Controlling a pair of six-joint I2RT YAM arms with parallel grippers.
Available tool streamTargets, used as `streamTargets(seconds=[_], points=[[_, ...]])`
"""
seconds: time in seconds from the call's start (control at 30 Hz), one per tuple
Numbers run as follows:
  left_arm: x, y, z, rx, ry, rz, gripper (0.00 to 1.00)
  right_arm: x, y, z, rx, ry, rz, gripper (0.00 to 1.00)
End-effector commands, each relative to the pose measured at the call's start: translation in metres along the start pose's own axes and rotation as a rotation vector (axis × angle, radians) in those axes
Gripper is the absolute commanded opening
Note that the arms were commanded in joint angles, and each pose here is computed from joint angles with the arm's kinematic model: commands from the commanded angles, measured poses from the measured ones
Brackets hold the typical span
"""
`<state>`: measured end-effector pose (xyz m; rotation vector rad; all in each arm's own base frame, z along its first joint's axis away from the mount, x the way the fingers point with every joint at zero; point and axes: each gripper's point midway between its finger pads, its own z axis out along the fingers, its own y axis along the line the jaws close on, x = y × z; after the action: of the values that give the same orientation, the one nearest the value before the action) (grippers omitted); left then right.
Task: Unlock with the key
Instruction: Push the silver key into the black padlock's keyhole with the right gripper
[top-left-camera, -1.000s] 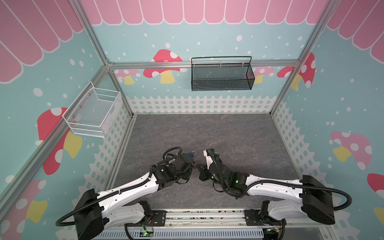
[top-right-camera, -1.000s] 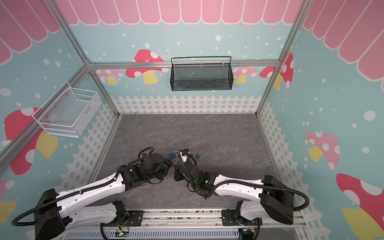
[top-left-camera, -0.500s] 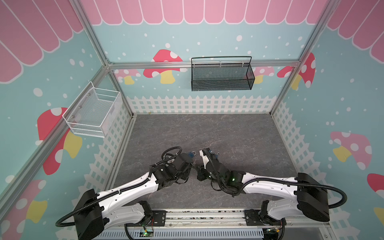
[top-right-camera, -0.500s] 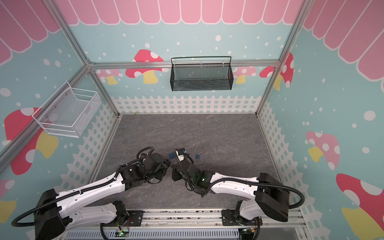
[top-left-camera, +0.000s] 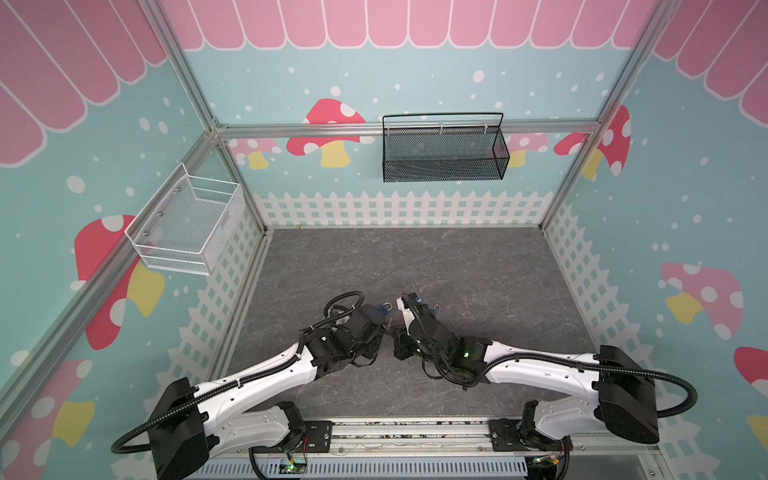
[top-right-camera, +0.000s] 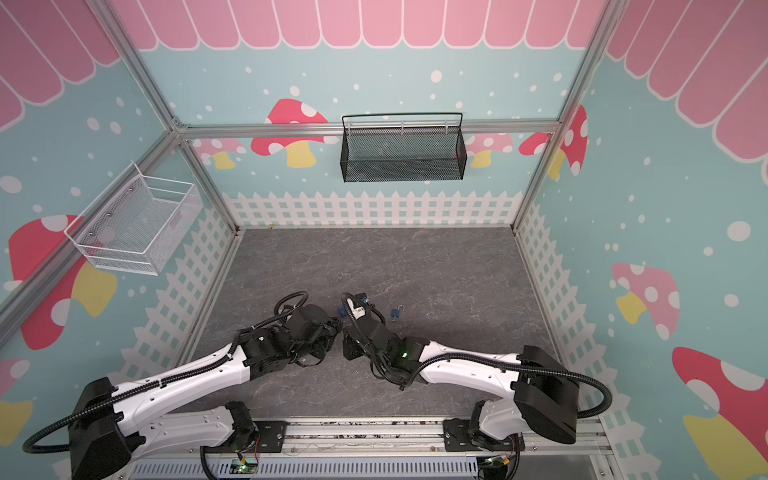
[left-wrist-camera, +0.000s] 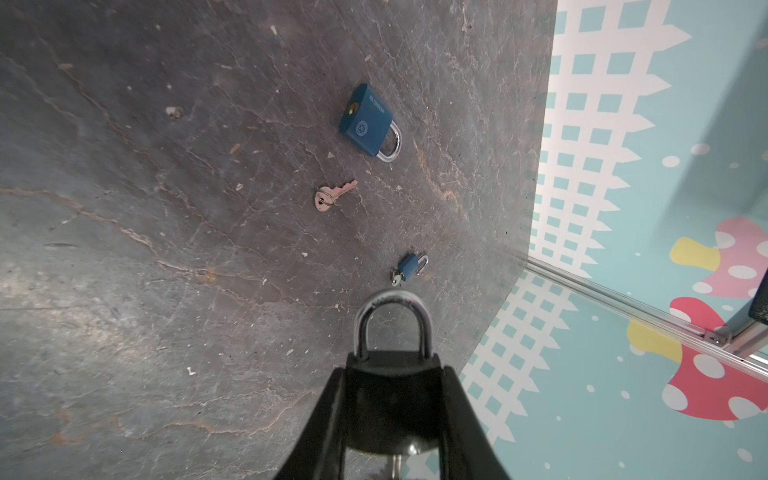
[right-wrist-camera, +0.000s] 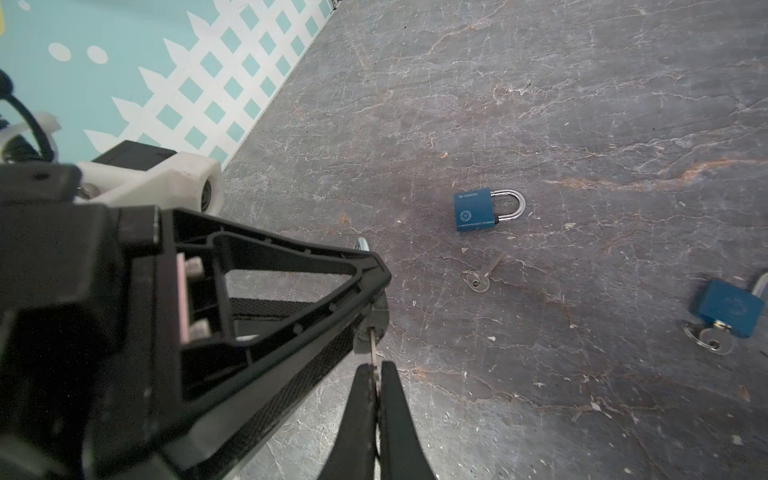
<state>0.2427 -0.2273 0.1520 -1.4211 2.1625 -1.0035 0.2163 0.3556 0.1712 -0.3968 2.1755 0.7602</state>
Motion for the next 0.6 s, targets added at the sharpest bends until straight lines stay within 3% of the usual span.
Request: streamTargets(seconds=[0.0,0.4,0.57], points=[[0.044,-0.017,-0.008,0.076,0.209,-0.079,0.0,-0.031,0.029,-0.003,-0.085,-0.103,0.004,0.0],[0.063,-0.046,-0.023,0.178,0.305,-0.134,0.0,-0.021,0.047,0.001,-0.224,-0.071,0.073,0.0],[0.052,-0.043,-0.023,0.192,0.262,-0.155,0.0,-0.019,0.056,-0.002,-0.284,-0.046,0.114,0.0]])
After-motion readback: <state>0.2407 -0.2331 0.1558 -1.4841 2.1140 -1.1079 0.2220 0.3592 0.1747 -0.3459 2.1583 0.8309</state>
